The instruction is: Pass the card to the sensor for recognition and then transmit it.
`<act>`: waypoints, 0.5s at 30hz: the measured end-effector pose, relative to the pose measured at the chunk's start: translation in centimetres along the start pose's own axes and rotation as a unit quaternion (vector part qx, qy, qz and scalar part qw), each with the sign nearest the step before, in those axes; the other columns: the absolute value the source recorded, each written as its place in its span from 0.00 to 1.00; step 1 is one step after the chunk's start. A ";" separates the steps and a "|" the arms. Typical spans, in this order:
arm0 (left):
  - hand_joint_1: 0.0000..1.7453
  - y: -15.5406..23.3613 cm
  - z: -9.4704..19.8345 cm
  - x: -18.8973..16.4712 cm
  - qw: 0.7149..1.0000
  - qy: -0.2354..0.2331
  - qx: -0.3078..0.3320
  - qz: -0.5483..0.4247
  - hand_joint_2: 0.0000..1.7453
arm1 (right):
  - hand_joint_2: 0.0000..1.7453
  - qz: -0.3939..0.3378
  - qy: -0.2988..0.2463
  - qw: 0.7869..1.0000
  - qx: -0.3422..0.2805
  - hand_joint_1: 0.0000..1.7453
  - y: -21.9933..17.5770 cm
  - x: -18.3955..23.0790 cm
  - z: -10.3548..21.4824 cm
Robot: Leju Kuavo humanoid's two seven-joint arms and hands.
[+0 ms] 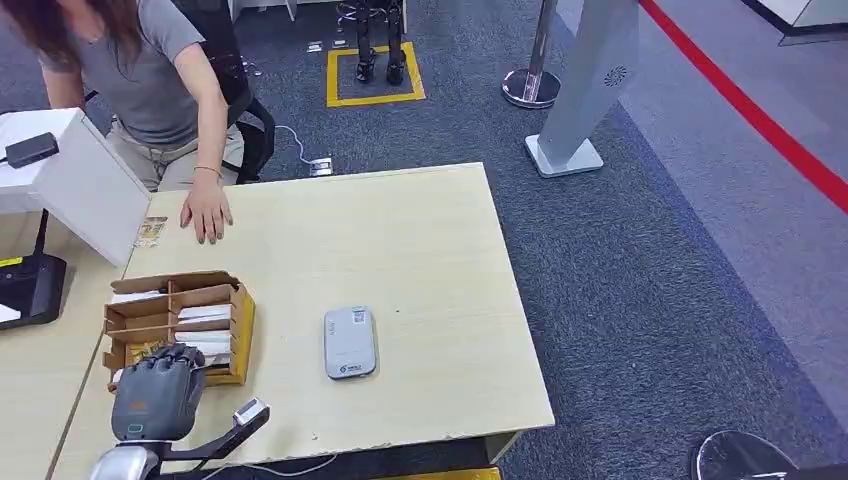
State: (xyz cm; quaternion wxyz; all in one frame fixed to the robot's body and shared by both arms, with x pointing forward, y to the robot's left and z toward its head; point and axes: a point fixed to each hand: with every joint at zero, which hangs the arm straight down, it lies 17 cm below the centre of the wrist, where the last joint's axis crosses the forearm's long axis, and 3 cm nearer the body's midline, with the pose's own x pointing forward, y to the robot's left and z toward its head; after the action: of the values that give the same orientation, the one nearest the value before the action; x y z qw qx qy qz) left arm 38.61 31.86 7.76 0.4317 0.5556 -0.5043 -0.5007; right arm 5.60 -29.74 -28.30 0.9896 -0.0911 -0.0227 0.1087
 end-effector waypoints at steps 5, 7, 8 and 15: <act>1.00 0.1 -0.1 -0.2 1.000 0.004 0.002 -0.004 1.00 | 0.00 0.003 0.000 1.000 0.000 0.00 0.0 0.0 0.0; 1.00 0.1 -0.1 -0.2 1.000 0.004 0.002 -0.004 1.00 | 0.00 0.004 0.000 1.000 0.000 0.00 0.0 0.0 0.0; 1.00 0.2 -0.2 -0.2 1.000 0.004 0.003 -0.004 1.00 | 0.00 0.004 0.000 1.000 -0.001 0.00 0.0 0.0 0.0; 1.00 0.3 -0.4 -0.2 1.000 0.007 0.002 -0.006 1.00 | 0.00 0.006 0.001 1.000 0.000 0.00 0.0 -0.1 0.0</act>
State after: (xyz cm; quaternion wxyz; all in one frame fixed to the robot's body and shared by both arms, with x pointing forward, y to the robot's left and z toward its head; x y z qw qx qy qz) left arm 38.99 32.06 8.09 0.4308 0.5630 -0.4988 -0.4985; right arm 5.54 -29.76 -28.30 0.9889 -0.0916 -0.0213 0.1151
